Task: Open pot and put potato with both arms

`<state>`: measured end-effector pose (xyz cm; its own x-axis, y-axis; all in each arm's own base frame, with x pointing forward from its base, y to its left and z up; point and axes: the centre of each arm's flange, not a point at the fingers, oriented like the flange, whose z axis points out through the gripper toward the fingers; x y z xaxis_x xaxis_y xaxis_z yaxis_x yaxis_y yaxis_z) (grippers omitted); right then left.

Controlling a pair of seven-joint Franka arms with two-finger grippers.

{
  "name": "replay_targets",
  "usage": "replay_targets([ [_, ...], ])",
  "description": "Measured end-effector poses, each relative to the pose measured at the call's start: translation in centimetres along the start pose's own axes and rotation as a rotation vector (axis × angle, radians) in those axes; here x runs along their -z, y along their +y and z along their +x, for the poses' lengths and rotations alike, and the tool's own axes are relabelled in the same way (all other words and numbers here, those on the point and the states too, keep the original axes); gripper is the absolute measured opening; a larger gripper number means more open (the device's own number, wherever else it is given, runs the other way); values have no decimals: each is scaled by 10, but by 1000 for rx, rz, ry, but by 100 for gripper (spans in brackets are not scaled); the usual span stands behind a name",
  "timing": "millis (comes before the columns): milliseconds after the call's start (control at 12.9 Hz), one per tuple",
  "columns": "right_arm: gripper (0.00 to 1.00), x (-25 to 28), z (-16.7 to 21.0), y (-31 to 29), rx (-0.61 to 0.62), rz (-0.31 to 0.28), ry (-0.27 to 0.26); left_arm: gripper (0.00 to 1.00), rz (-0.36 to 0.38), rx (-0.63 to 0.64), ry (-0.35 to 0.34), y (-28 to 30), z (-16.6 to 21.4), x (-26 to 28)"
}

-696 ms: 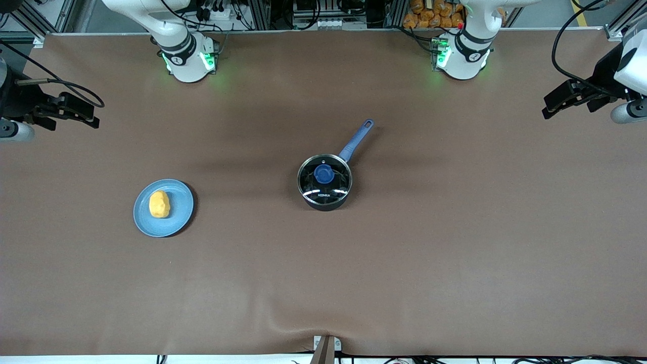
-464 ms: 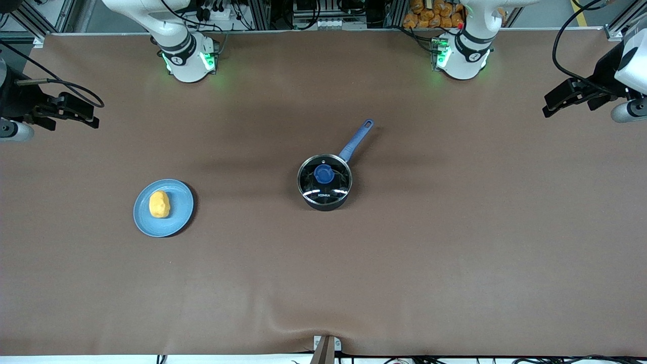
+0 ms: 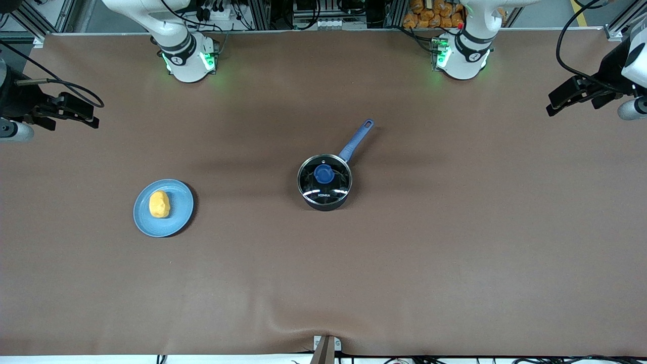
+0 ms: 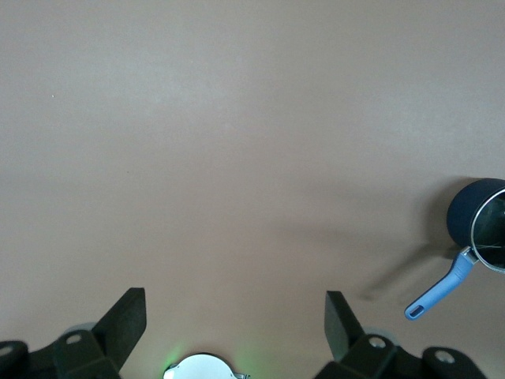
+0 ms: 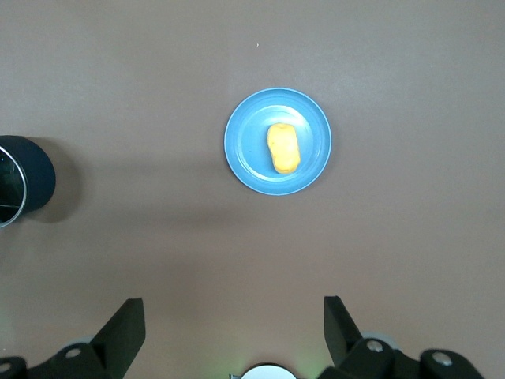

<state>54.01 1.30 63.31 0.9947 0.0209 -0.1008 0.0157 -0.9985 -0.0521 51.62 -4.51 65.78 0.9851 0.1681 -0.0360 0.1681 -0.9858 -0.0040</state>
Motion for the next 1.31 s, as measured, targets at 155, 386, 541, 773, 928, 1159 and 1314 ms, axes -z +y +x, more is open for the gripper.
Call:
replay_targets([
  [155,100,0,0,0,0,0,0,100,1,2,-6,-1,2,-3],
  [386,100,0,0,0,-1,0,0,100,2,0,-16,1,6,-8],
  [541,100,0,0,1,-1,0,0,100,3,-4,-16,3,5,-8],
  [773,100,0,0,1,-1,0,0,100,3,-6,-15,4,5,-7],
  [928,100,0,0,1,-1,0,0,100,5,-6,-23,4,4,-8],
  [1159,100,0,0,1,-1,0,0,100,9,-8,-39,4,2,-9],
  [1314,100,0,0,1,-2,0,0,100,9,-7,-39,4,2,-9],
])
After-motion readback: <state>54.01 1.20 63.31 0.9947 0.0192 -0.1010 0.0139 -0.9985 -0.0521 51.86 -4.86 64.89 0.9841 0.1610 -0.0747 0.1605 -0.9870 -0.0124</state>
